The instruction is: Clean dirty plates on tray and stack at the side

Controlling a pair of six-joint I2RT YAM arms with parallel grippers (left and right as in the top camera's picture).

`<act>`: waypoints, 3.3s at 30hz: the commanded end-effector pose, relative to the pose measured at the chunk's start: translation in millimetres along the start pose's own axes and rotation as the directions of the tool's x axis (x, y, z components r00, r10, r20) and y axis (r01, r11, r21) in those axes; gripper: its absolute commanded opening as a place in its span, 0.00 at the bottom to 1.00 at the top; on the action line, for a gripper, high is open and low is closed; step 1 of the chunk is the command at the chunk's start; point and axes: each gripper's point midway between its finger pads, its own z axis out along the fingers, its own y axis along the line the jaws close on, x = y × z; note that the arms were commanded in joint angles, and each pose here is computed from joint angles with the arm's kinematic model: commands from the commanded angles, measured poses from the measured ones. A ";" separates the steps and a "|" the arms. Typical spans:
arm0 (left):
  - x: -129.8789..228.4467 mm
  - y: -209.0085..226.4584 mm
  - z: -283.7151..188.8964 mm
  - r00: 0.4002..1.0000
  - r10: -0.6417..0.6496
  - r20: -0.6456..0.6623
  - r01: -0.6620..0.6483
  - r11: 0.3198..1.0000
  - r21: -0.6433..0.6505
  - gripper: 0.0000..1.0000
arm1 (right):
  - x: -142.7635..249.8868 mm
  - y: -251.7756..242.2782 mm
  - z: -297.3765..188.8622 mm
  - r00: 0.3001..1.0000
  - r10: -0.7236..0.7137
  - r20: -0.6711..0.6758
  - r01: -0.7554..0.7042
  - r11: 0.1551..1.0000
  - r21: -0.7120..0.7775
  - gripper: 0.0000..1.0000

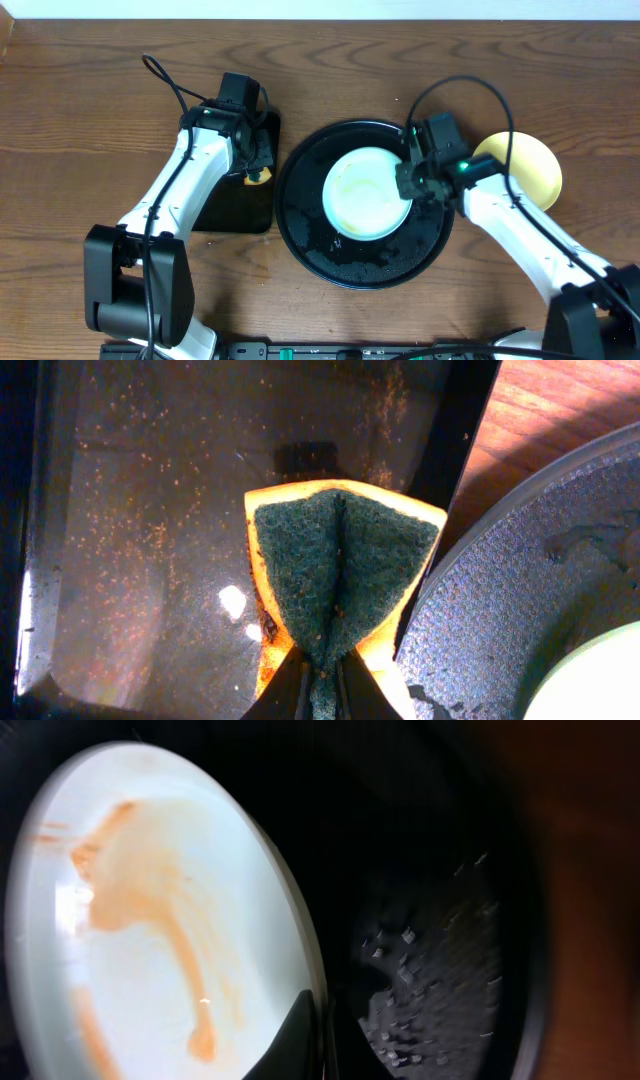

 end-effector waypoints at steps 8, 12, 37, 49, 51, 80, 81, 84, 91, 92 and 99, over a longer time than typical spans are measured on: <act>-0.9 2.9 -0.7 1.000 0.008 0.006 -0.008 1.000 -0.012 0.08 | -25.8 -3.3 -30.6 0.995 -0.082 0.063 0.079 0.995 0.054 0.01; -0.9 2.9 -0.7 1.000 0.008 0.006 -0.008 1.000 -0.012 0.08 | -40.4 -11.5 -50.1 0.985 -0.115 0.127 0.101 0.988 0.117 0.01; -1.0 2.8 -0.7 1.000 0.008 0.007 -0.008 1.000 -0.011 0.08 | -67.1 38.7 -112.2 0.715 -0.667 0.210 0.562 0.727 0.394 0.01; -0.9 2.9 -0.7 1.000 0.008 0.006 -0.008 1.000 -0.012 0.08 | -66.7 29.9 -114.4 0.874 -0.356 0.331 0.239 0.908 0.345 0.08; -0.9 2.9 -0.7 1.000 0.008 0.006 -0.008 1.000 -0.012 0.08 | -66.1 21.3 -108.0 0.896 -0.304 0.323 0.214 0.934 0.285 0.17; -0.9 2.9 -0.7 1.000 0.008 0.006 -0.008 1.000 -0.012 0.08 | 44.7 -70.7 25.4 0.908 0.341 -0.243 -0.278 0.925 0.260 0.20; -0.9 2.9 -0.7 1.000 0.008 0.006 -0.008 1.000 -0.012 0.08 | 44.7 -72.5 26.6 0.907 0.345 -0.242 -0.281 0.923 0.263 0.20; -0.9 2.9 -0.7 1.000 0.008 0.006 -0.008 1.000 -0.012 0.08 | 41.7 -78.7 27.3 0.904 0.362 -0.227 -0.300 0.916 0.265 0.21; -0.9 2.9 -0.7 1.000 0.008 0.006 -0.008 1.000 -0.012 0.08 | 41.4 -91.2 26.1 0.891 0.398 -0.217 -0.336 0.901 0.274 0.23; -0.9 2.9 -0.7 1.000 0.007 0.006 -0.007 1.000 -0.012 0.08 | 41.6 -90.9 26.2 0.891 0.399 -0.218 -0.337 0.902 0.270 0.23; -0.9 2.9 -0.7 1.000 0.008 0.006 -0.008 1.000 -0.012 0.08 | 49.8 -83.7 30.2 0.881 0.403 -0.248 -0.347 0.907 0.239 0.23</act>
